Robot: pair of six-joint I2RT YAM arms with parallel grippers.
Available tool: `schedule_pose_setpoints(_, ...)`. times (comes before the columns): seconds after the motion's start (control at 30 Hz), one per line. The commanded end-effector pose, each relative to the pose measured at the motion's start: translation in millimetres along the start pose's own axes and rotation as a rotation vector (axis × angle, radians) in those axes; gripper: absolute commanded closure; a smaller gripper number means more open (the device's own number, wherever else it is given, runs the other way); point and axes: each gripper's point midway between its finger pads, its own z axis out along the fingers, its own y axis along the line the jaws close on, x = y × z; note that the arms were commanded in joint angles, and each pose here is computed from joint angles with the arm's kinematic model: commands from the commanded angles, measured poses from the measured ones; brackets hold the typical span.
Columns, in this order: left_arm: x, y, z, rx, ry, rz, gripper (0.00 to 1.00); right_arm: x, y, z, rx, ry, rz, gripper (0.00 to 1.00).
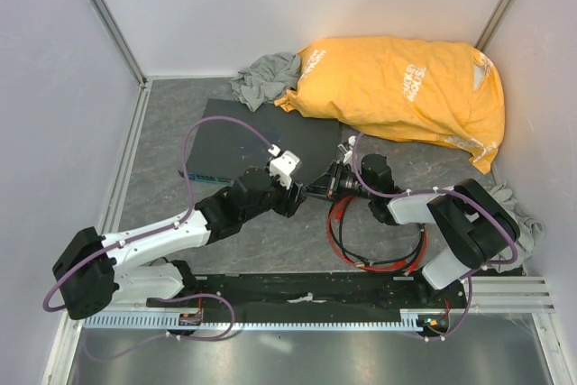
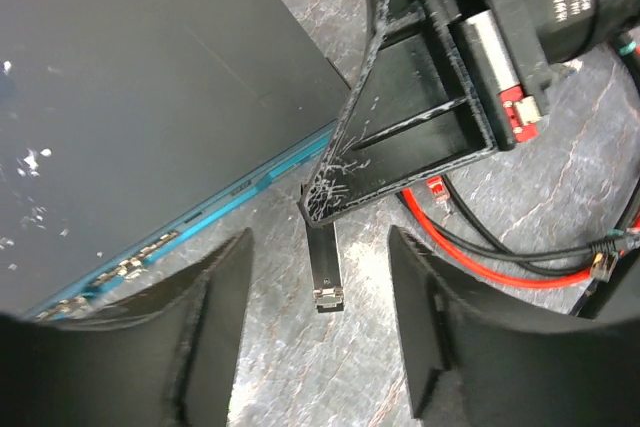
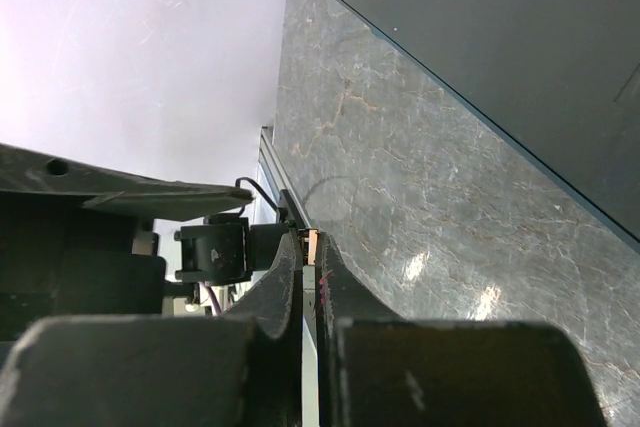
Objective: Insert the plug into the switch port
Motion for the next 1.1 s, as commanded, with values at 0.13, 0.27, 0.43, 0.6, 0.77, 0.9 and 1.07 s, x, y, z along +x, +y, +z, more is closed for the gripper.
schedule_pose_setpoints(0.13,15.8,-6.1,1.1,0.051,0.144,0.119,0.43,1.4,11.0,0.4,-0.056,0.008,-0.032,1.0)
schedule_pose_setpoints(0.27,22.3,-1.4,5.4,0.019,0.183,0.106,0.45,1.8,11.3,-0.2,-0.057,0.008,-0.033,1.0)
schedule_pose_setpoints(0.43,22.6,-1.7,8.6,0.013,0.193,0.093,0.59,2.3,10.8,-0.2,-0.057,0.009,-0.03,1.0)
schedule_pose_setpoints(0.6,23.6,-2.3,9.9,0.011,0.198,0.08,0.85,2.1,11.1,-0.6,-0.06,0.008,-0.029,1.0)
schedule_pose_setpoints(0.77,25.2,0.3,8.7,-0.013,0.201,0.051,0.99,1.8,8.9,0.8,-0.053,0.018,-0.048,0.93)
schedule_pose_setpoints(0.9,39.0,7.7,2.6,-0.064,0.245,0.005,0.99,-10.7,1.0,-3.6,-0.011,-0.011,-0.088,0.58)
schedule_pose_setpoints(1.07,65.2,22.7,-3.0,-0.156,0.309,-0.07,0.98,-41.5,-28.7,-17.9,0.208,-0.06,-0.277,0.31)
